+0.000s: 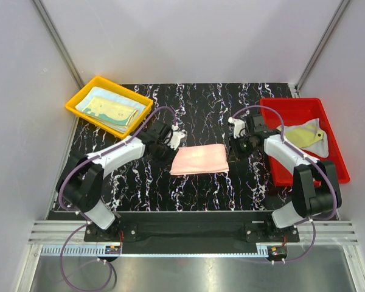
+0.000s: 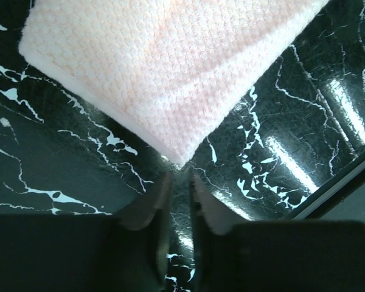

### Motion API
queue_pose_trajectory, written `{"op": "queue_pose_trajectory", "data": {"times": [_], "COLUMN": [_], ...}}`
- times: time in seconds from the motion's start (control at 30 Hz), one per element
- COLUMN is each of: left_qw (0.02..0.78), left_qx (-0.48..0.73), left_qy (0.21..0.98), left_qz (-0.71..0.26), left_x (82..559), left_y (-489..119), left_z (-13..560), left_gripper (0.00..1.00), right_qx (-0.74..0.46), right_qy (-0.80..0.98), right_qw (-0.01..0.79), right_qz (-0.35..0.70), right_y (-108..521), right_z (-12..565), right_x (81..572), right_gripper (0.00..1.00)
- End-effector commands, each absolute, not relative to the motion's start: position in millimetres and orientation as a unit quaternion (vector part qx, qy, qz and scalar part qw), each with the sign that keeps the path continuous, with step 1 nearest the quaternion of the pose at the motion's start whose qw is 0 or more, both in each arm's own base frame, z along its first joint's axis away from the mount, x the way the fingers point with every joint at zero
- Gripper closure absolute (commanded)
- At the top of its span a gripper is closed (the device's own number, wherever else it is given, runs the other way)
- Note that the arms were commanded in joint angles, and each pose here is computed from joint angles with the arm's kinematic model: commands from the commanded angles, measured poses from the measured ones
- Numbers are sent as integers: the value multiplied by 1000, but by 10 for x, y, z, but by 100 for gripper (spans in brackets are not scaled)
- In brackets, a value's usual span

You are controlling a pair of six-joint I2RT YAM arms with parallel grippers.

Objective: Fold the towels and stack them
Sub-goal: Fold the towel

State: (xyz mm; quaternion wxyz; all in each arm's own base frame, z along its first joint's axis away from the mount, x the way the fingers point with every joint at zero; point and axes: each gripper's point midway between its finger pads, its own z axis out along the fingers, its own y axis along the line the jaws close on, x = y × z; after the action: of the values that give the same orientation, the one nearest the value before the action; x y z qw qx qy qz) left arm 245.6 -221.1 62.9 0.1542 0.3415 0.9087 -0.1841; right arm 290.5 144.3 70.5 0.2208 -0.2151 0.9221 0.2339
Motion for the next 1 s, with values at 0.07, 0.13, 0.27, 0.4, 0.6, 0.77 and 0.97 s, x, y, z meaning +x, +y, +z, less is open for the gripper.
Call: {"op": "queue_pose_trajectory", "data": {"times": [0.07, 0.13, 0.27, 0.4, 0.6, 0.77, 0.97], "left_qw": [186, 189, 227, 228, 213, 195, 213], "left_qx": [330, 329, 314, 255, 205, 174, 172], "left_qy": [913, 912, 902, 909, 891, 924, 927], "left_qz": [-152, -154, -194, -238, -345, -280, -257], "left_x": [2557, 2552, 2633, 2727, 2626, 2632, 2731], "left_y": [-2122, -2126, -2303, -2530, -2870, -2651, -2605], "left_z": [791, 853, 1027, 1044, 858, 350, 507], "left_gripper": [66, 63, 62, 62, 59, 61, 59], "right_qx": [-196, -184, -147, -93, -71, -37, -41], "right_qy": [927, 934, 936, 940, 942, 969, 968], "right_qw": [207, 204, 193, 159, 99, 52, 77], "right_qz": [245, 228, 254, 287, 312, 240, 235], "right_y": [1498, 1462, 1577, 1726, 1811, 1466, 1450], "right_z": [1063, 1147, 1196, 1043, 576, 48, 263], "right_x": [2912, 2969, 3069, 3121, 3055, 3013, 3123], "right_gripper": [69, 69, 76, 91, 100, 100, 100]}}
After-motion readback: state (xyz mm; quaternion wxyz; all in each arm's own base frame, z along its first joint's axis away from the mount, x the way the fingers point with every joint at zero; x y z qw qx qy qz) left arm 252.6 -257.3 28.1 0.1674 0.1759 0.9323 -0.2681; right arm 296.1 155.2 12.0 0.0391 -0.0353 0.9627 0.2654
